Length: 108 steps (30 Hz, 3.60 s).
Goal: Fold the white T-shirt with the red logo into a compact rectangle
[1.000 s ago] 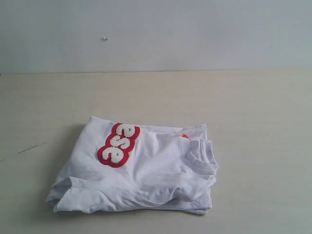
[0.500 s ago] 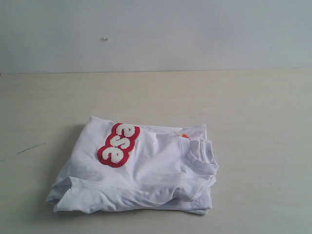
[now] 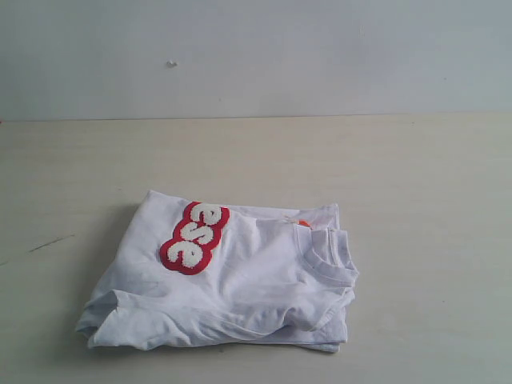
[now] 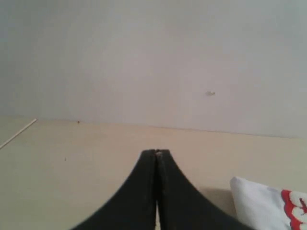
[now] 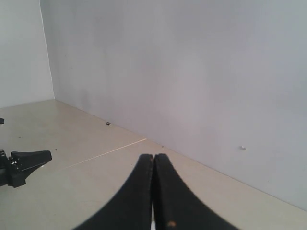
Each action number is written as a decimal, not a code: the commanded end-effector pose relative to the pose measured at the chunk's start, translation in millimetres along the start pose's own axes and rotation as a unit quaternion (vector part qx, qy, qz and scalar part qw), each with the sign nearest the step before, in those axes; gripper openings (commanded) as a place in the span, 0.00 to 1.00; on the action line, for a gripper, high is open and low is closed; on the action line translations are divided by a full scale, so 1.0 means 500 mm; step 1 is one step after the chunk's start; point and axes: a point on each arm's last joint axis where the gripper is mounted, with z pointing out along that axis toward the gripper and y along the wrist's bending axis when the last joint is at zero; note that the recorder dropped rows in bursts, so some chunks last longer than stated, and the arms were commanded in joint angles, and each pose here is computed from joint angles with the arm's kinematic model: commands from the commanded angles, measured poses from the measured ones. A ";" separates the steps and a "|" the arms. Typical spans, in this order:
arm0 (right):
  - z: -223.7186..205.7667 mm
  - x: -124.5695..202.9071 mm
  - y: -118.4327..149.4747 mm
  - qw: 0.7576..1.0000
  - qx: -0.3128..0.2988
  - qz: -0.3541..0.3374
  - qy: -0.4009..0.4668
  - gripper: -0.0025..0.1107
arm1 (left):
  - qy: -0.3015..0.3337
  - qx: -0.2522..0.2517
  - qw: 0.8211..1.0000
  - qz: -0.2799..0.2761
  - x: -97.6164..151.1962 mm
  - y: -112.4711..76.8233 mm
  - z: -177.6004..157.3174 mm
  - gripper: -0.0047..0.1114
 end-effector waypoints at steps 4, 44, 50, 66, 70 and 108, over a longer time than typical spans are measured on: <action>-0.002 0.001 0.000 1.000 0.000 -0.001 -0.004 0.02 | 0.077 -0.014 0.997 -0.007 0.030 0.005 -0.003 0.04; -0.002 0.001 0.000 1.000 0.000 -0.002 -0.004 0.02 | 0.132 -0.021 0.991 -0.004 0.050 0.007 -0.007 0.04; -0.002 0.001 0.000 1.000 0.000 -0.001 -0.004 0.02 | 0.132 -0.021 0.991 -0.004 0.050 0.007 -0.007 0.04; -0.022 -0.005 -0.047 0.968 0.154 -0.104 -0.170 0.02 | 0.132 -0.021 0.991 -0.004 0.050 0.007 -0.007 0.04; -0.048 0.025 -0.051 0.947 0.200 -0.158 -0.194 0.02 | 0.132 -0.021 0.991 -0.004 0.050 0.007 -0.007 0.04; -0.091 0.286 -0.106 0.906 0.409 -0.110 -0.011 0.02 | 0.132 -0.021 0.991 -0.004 0.050 0.007 -0.007 0.04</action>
